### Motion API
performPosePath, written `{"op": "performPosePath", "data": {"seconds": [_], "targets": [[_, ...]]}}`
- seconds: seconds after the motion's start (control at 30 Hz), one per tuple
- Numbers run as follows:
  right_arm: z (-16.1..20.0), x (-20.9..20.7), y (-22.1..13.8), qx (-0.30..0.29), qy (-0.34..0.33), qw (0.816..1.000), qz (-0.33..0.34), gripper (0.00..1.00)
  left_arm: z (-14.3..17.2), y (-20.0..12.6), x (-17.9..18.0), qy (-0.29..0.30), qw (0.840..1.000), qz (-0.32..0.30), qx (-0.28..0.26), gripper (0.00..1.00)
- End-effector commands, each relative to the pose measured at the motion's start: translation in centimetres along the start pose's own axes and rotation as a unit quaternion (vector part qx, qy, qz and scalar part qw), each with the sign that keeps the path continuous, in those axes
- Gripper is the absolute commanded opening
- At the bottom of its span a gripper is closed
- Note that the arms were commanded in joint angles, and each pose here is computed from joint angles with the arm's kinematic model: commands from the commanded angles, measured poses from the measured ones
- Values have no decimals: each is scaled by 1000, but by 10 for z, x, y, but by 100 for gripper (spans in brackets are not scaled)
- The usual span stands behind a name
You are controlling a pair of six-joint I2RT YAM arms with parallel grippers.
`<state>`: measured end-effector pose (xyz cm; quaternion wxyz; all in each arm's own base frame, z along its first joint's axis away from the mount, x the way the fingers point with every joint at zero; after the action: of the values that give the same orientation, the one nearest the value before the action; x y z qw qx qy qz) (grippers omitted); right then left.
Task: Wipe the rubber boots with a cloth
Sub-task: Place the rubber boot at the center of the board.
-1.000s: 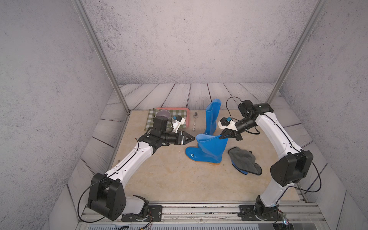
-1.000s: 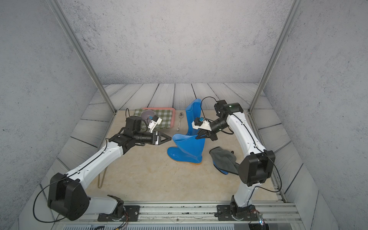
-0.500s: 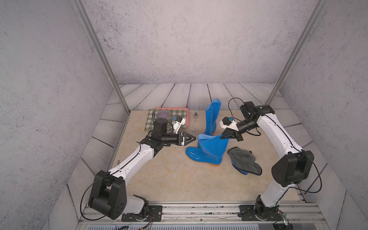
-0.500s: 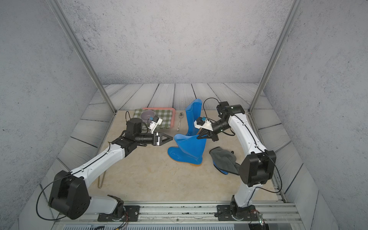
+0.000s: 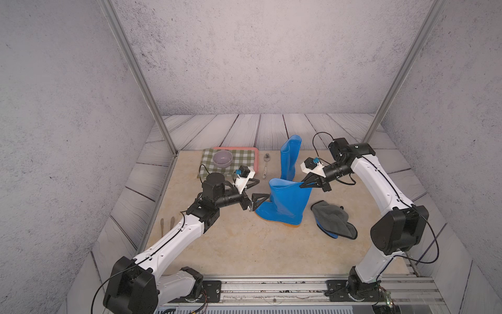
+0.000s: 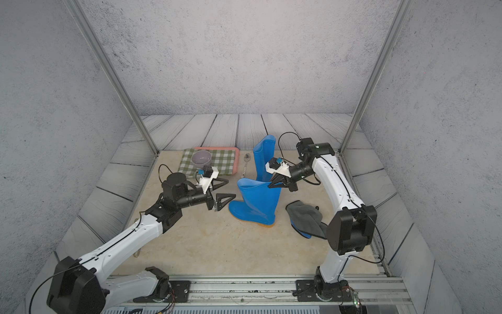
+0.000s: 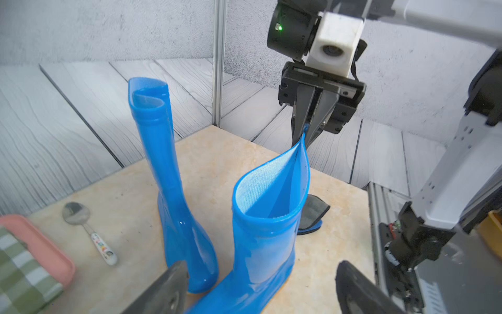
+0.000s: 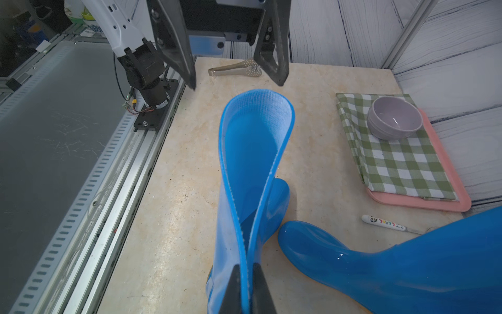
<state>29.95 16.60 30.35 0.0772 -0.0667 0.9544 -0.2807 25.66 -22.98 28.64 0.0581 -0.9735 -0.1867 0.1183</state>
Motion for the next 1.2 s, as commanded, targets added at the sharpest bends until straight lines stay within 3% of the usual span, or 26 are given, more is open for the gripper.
{"op": "performPosePath", "data": {"seconds": [0.0,0.13,0.37,0.57,0.63,0.77,0.83,1.0,1.1,1.13,1.17], "targets": [[-15,-1,-7,-46,-6,999,7,0,-4,17,2,100,995,-5,5,88],[-16,0,-8,-52,-7,999,6,0,-3,34,11,112,994,1,11,87],[-14,2,-6,-61,0,998,0,0,-14,67,7,100,993,63,5,85],[-15,5,-7,-62,4,998,-3,0,-11,90,-12,83,988,130,12,74],[-16,6,-7,-62,5,998,-3,0,-8,94,-19,75,986,151,17,61],[-14,7,-6,-59,13,998,-5,0,-3,97,-31,43,978,202,36,5],[-12,8,-6,-55,20,998,-3,0,0,98,-35,37,976,211,38,0],[-4,1,-14,-23,55,996,66,28,-5,101,-38,4,974,223,28,0],[-6,-14,-34,-25,86,982,167,50,-17,109,-34,-35,975,218,15,0],[-6,-22,-44,-33,109,971,213,62,-23,111,-33,-47,975,217,5,0],[-8,-29,-58,-46,126,956,262,79,-28,114,-31,-60,975,214,-6,0]]}}
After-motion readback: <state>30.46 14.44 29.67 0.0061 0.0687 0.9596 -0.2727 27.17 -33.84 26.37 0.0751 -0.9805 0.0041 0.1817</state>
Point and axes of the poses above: each gripper's point midway between its finger pads, its own y axis out along the fingers, its own x axis along the line the jaws close on, z = x × y, the point moved 5 cm from there along -y, back along the fingers, and after that the axes turned 5 degrees about -y, right-handed, at the moved point
